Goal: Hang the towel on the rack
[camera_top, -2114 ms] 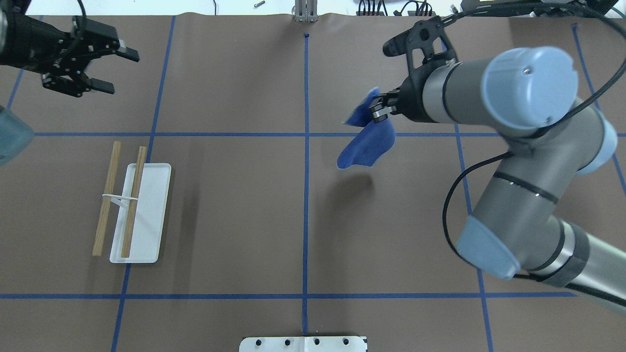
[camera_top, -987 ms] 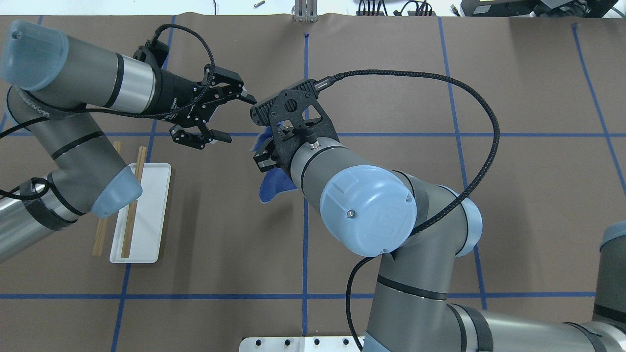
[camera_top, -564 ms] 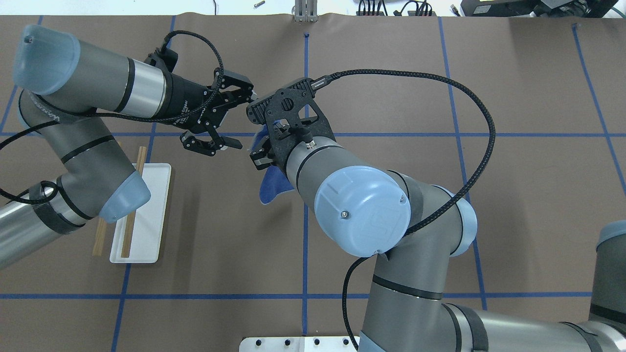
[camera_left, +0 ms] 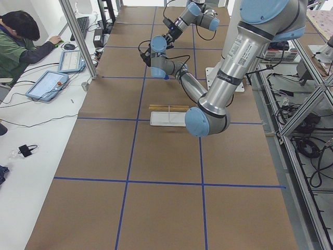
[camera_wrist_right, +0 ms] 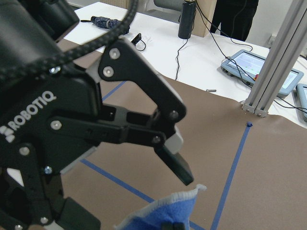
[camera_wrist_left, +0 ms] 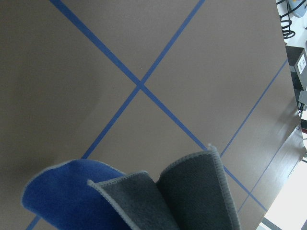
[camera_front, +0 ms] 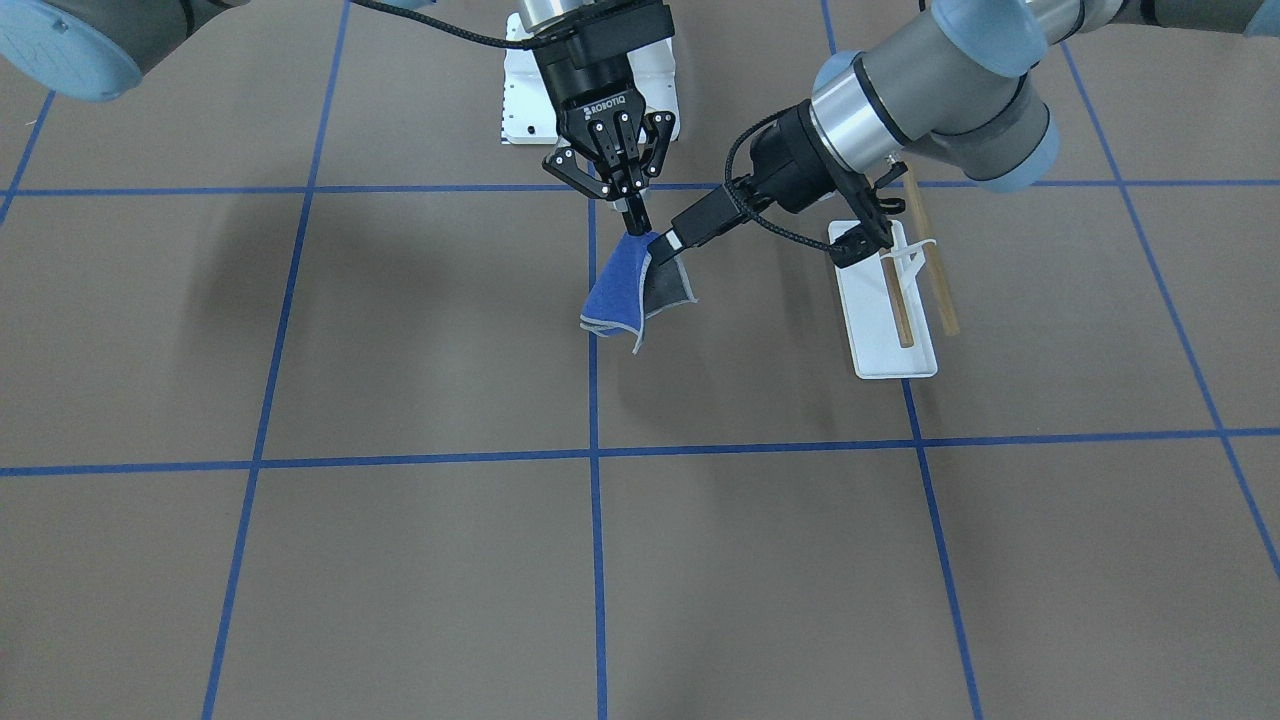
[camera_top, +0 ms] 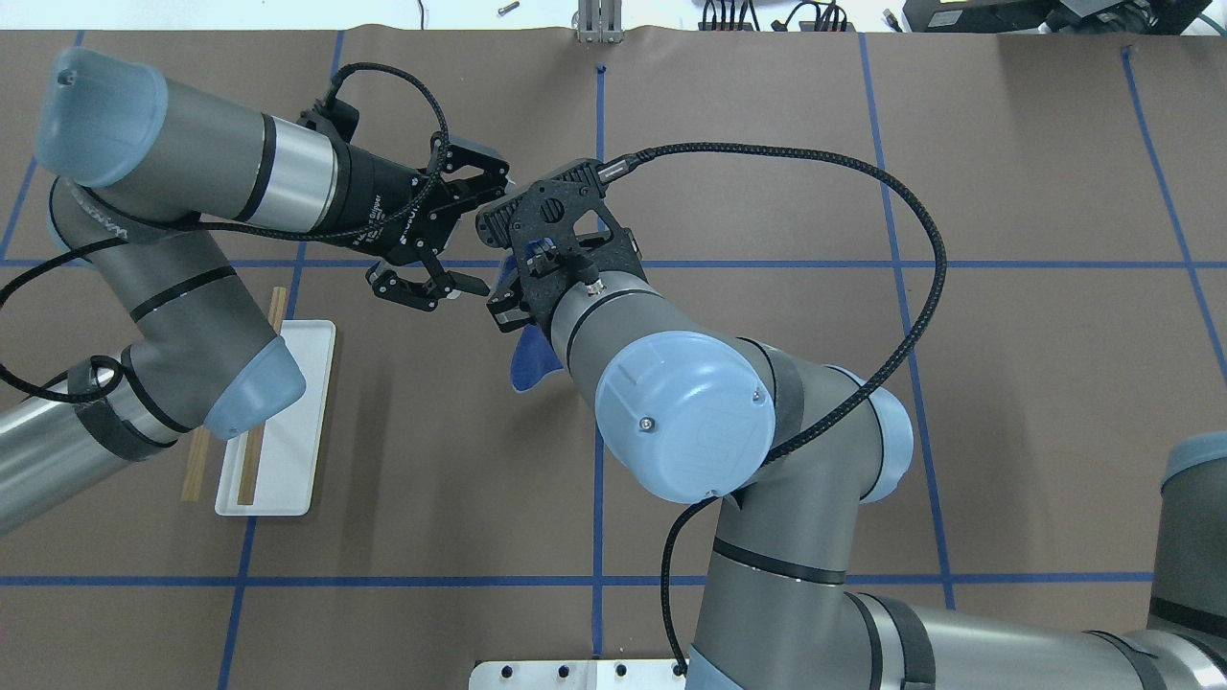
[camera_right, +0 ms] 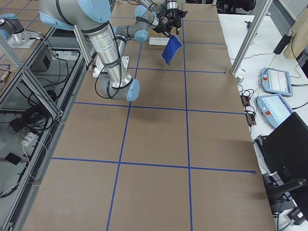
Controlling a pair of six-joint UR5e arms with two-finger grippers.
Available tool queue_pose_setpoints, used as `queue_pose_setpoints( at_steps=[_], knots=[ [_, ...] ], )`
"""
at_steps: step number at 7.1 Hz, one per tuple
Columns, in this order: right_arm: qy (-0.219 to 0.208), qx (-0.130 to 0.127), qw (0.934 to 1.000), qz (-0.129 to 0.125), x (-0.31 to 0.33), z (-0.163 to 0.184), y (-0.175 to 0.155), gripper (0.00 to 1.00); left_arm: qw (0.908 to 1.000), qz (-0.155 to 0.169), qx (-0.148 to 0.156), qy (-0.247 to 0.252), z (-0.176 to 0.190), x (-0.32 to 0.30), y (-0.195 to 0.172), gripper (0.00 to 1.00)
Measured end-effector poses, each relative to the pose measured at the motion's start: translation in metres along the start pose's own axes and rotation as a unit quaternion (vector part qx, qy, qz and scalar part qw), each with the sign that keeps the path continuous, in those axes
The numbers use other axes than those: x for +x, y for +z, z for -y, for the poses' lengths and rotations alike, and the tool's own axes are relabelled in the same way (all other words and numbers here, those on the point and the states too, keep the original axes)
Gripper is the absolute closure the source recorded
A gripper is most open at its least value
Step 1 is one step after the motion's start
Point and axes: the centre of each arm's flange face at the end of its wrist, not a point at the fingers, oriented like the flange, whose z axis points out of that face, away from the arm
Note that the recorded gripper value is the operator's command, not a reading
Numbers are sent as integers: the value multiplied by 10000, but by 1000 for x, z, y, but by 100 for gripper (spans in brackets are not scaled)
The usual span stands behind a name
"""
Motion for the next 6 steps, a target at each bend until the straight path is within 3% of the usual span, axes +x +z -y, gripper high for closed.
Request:
queue_pose_setpoints(
  at_steps=[2,5,6],
  knots=[
    [-20,-34,10000,-3,-3,-4,2,100,10000,-40,25,1,0,1,0,23],
    [-14,-15,10000,20,-5,-1,1,100,9998,-117,149,16,-1,-2,8,24],
    [-11,-8,10000,27,-6,0,0,100,9998,-127,159,18,-1,-3,9,29]
  ],
)
